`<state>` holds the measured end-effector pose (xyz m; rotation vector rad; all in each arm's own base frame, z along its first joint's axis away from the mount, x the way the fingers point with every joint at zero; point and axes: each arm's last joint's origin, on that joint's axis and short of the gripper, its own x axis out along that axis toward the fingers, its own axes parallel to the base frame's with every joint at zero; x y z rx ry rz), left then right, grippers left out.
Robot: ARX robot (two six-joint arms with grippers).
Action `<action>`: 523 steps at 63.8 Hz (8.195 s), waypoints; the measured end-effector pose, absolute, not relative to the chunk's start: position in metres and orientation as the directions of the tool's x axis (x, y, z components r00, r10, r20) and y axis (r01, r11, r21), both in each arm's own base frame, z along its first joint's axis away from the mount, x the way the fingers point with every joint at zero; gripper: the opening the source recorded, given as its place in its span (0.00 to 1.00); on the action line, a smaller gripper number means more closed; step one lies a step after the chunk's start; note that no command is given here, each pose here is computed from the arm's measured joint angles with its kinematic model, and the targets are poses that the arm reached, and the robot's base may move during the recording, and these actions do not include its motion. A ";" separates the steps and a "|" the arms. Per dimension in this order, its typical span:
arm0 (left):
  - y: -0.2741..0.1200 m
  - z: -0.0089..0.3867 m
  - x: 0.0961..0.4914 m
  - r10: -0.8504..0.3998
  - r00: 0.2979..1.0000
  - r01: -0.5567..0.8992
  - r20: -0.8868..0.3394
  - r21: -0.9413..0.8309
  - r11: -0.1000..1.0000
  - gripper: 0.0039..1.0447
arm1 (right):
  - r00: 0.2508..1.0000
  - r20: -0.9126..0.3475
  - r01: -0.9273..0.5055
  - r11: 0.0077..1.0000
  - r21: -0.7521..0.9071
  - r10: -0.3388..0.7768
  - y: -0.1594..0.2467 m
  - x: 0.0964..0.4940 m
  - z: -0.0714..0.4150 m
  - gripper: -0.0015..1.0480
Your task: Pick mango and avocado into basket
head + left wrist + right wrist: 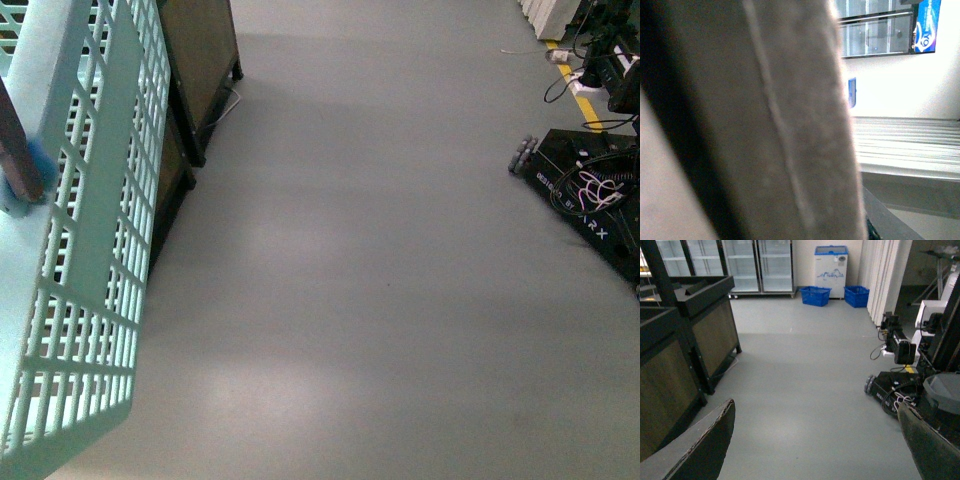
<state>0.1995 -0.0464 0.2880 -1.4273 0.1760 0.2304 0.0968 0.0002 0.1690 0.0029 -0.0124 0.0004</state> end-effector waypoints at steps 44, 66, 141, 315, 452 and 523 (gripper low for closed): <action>-0.046 0.288 0.200 0.053 0.965 -0.262 -0.257 -0.957 0.127 0.27 | 1.000 0.012 -0.001 1.000 0.003 0.001 0.000 0.097 0.169 0.92; -0.047 0.288 0.199 0.050 0.965 -0.261 -0.257 -0.958 0.120 0.27 | 1.000 0.012 0.000 1.000 0.003 0.000 0.000 0.097 0.169 0.92; -0.047 0.287 0.199 0.050 0.964 -0.265 -0.261 -0.956 0.129 0.27 | 1.000 0.013 -0.003 1.000 0.003 0.003 0.000 0.097 0.169 0.92; -0.047 0.287 0.199 0.051 0.964 -0.265 -0.260 -0.956 0.130 0.27 | 1.000 0.013 -0.002 1.000 0.003 0.002 0.000 0.097 0.169 0.92; -0.287 0.295 0.328 -0.542 0.589 0.025 -0.599 -0.657 0.754 0.27 | 0.962 -0.251 0.135 0.987 0.083 -0.111 -0.003 0.098 0.169 0.92; -0.288 0.295 0.327 -0.544 0.587 0.027 -0.599 -0.657 0.753 0.27 | 0.458 -0.788 0.730 0.680 0.070 -0.411 -0.287 0.299 0.019 0.92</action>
